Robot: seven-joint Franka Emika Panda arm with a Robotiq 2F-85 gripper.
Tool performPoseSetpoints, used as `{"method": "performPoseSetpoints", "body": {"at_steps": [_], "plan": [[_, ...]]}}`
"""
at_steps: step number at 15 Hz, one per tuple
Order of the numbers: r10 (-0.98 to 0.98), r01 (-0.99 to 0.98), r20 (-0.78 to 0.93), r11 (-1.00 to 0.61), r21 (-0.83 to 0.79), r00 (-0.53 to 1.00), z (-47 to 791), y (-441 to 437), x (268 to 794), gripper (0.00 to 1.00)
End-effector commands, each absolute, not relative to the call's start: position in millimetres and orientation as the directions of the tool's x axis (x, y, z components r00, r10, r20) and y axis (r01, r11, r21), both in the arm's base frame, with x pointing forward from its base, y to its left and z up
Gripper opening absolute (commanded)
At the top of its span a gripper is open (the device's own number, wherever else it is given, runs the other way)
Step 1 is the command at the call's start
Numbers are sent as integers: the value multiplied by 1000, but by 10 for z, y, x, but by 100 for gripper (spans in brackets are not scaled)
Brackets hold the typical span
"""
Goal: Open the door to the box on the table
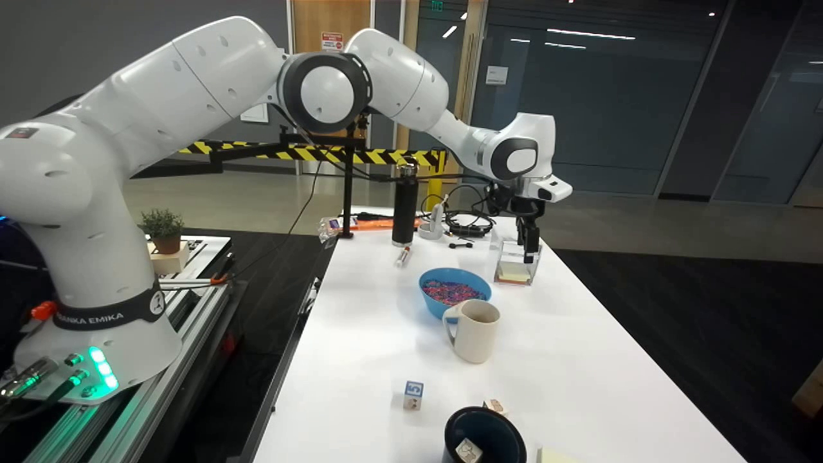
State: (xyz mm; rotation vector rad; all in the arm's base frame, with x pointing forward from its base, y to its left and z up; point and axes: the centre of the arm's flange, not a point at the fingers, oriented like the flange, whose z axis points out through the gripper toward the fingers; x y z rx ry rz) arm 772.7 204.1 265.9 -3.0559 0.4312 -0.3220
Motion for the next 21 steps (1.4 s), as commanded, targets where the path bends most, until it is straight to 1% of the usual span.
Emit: {"method": "performPoseSetpoints", "body": {"at_steps": [1, 8, 13, 14, 17, 18, 19, 20, 21], "plan": [[-275, -264, 209, -961, -80, 938, 2667, 2062, 7854, 100], [-274, -264, 207, -962, -75, 939, 2658, 2055, 7856, 100], [-272, -262, 212, -962, -78, 938, 2681, 2060, 7865, 76], [-272, -261, 213, -962, -78, 938, 2691, 2061, 7867, 75], [-272, -261, 215, -962, -79, 938, 2700, 2061, 7873, 83], [-272, -261, 214, -962, -79, 938, 2696, 2060, 7873, 88], [-271, -260, 214, -962, -79, 938, 2688, 2059, 7876, 87], [-271, -260, 213, -962, -78, 939, 2684, 2058, 7877, 91], [-271, -260, 212, -962, -77, 939, 2676, 2058, 7878, 88]]}}
